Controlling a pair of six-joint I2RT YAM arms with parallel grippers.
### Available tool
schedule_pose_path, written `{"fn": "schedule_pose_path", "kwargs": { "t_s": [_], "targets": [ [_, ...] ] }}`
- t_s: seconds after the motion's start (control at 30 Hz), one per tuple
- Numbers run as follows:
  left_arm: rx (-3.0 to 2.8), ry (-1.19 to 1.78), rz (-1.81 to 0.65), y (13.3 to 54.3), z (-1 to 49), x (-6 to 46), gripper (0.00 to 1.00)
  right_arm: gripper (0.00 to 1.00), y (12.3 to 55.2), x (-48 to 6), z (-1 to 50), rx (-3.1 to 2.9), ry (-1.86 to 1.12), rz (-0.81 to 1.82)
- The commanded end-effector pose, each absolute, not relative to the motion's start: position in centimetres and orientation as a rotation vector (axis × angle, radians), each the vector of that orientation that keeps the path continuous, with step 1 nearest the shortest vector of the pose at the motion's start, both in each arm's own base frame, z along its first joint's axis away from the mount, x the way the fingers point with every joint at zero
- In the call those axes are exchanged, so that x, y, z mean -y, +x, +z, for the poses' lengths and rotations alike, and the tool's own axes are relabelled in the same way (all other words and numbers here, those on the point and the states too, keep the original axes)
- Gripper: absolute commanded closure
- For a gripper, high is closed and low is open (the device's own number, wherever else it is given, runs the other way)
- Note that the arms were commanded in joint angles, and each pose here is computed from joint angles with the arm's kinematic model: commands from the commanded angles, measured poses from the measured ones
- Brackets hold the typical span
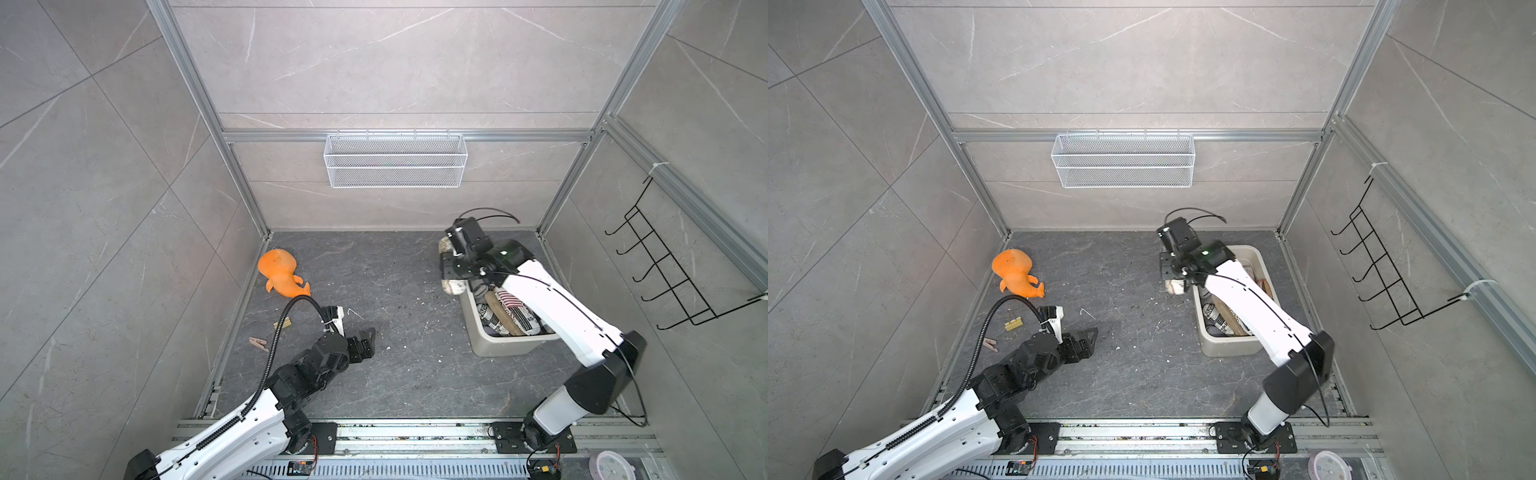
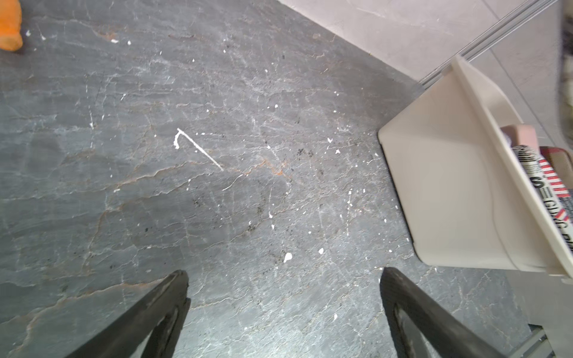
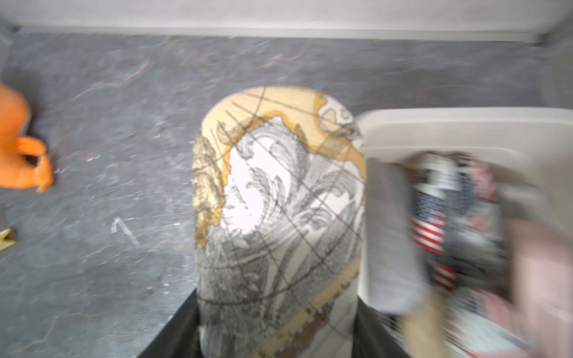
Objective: Put the glasses cases into the storage boxes
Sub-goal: Place the glasses case in the storage box.
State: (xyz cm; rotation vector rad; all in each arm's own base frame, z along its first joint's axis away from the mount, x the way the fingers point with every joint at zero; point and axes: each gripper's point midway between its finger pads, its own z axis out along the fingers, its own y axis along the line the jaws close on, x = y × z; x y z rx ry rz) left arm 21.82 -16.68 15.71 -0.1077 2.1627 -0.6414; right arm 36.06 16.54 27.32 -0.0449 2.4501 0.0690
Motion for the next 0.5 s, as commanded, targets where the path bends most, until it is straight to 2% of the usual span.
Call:
{"fn": "schedule_pose_path", "kwargs": {
  "t_s": [0.0,0.3,0.33,0.4,0.47],
  "targets": [
    [-2.128,-0.069,-0.695,22.1,17.7,17.8,0.01,0.47,33.5,-11.3,24.5,-2.545,-0.046,-0.134],
    [-2.152,-0.072,-0.73,21.7,17.6,18.1,0.02,0.41,29.3,-8.9,19.0,-2.679,-0.046,-0.202],
    [-2.153,-0.07,-0.729,21.6,17.7,18.0,0.02,0.38,29.1,-8.7,18.9,-2.678,-0.035,-0.207],
    [-2.153,-0.066,-0.726,21.5,18.0,17.9,0.02,0.2,28.9,-8.0,19.2,-2.658,-0.01,-0.247],
    [-2.151,-0.061,-0.727,21.4,18.3,17.9,0.02,0.18,28.6,-7.9,20.1,-2.663,-0.023,-0.245]
  ]
}}
